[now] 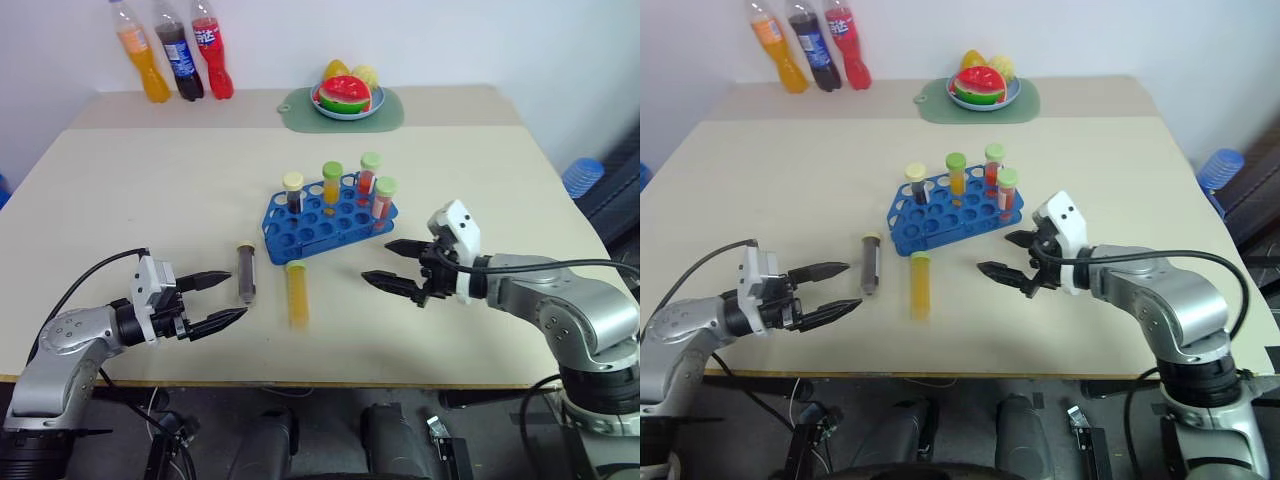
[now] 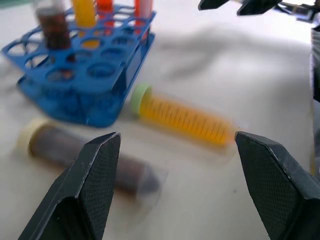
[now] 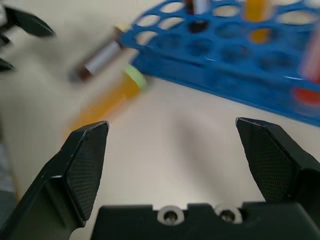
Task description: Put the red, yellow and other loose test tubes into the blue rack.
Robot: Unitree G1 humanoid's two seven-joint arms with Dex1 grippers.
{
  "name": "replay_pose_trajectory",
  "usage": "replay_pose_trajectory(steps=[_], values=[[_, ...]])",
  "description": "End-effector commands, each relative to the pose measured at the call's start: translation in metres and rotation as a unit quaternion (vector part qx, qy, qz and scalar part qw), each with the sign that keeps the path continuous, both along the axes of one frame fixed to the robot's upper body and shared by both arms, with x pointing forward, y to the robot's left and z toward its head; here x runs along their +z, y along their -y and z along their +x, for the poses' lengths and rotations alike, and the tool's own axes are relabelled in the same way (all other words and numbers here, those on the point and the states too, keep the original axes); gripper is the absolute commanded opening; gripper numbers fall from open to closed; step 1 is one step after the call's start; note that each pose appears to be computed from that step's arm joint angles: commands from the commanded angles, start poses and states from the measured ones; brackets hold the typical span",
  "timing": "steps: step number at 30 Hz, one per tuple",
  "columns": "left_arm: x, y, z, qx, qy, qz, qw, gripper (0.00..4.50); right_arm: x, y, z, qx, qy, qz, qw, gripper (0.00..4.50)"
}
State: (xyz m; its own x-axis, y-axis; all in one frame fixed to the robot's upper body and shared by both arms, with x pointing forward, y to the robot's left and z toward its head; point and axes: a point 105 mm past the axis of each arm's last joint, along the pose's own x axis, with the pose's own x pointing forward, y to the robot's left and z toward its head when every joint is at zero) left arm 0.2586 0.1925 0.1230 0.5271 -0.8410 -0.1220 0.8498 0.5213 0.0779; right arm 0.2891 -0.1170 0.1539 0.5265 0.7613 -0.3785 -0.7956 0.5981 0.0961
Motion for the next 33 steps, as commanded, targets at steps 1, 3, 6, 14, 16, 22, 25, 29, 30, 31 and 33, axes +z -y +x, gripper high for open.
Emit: replay_pose_trajectory(steps=[1,3,6,14,16,22,25,29,30,31,33], values=[[0.023,0.033,0.001,0.015,-0.001,-0.087,0.996,3.78,0.011,0.006,-0.002,0.013,0.063,0.008,0.998,4.49],[0.032,0.051,0.001,0.031,-0.030,-0.134,0.990,3.78,0.010,0.018,-0.011,0.050,0.118,-0.002,0.992,4.49],[0.041,0.065,0.006,0.086,-0.078,-0.155,0.981,3.78,-0.009,0.054,-0.033,0.099,0.143,-0.078,0.982,4.49],[0.035,0.085,0.028,0.178,-0.285,-0.078,0.939,3.78,-0.032,0.086,-0.035,0.112,0.147,-0.143,0.972,4.49],[0.035,0.088,0.029,0.179,-0.343,-0.064,0.920,3.78,-0.031,0.083,-0.033,0.114,0.155,-0.140,0.971,4.49],[0.036,0.099,0.046,0.208,-0.406,-0.066,0.887,3.78,-0.033,0.085,-0.053,0.153,0.147,-0.126,0.969,4.49],[0.032,0.104,0.052,0.223,-0.422,-0.060,0.877,3.78,-0.039,0.086,-0.063,0.175,0.149,-0.129,0.965,4.49],[0.027,0.112,0.058,0.217,-0.442,-0.036,0.870,3.78,-0.043,0.079,-0.072,0.198,0.161,-0.123,0.959,4.49],[0.027,0.117,0.061,0.221,-0.450,-0.034,0.865,3.78,-0.043,0.078,-0.074,0.200,0.171,-0.121,0.957,4.49],[0.026,0.119,0.064,0.221,-0.458,-0.025,0.861,3.78,-0.042,0.075,-0.075,0.204,0.173,-0.117,0.956,4.49],[0.026,0.123,0.068,0.214,-0.464,0.002,0.860,3.78,-0.044,0.075,-0.082,0.214,0.173,-0.115,0.954,4.49]])
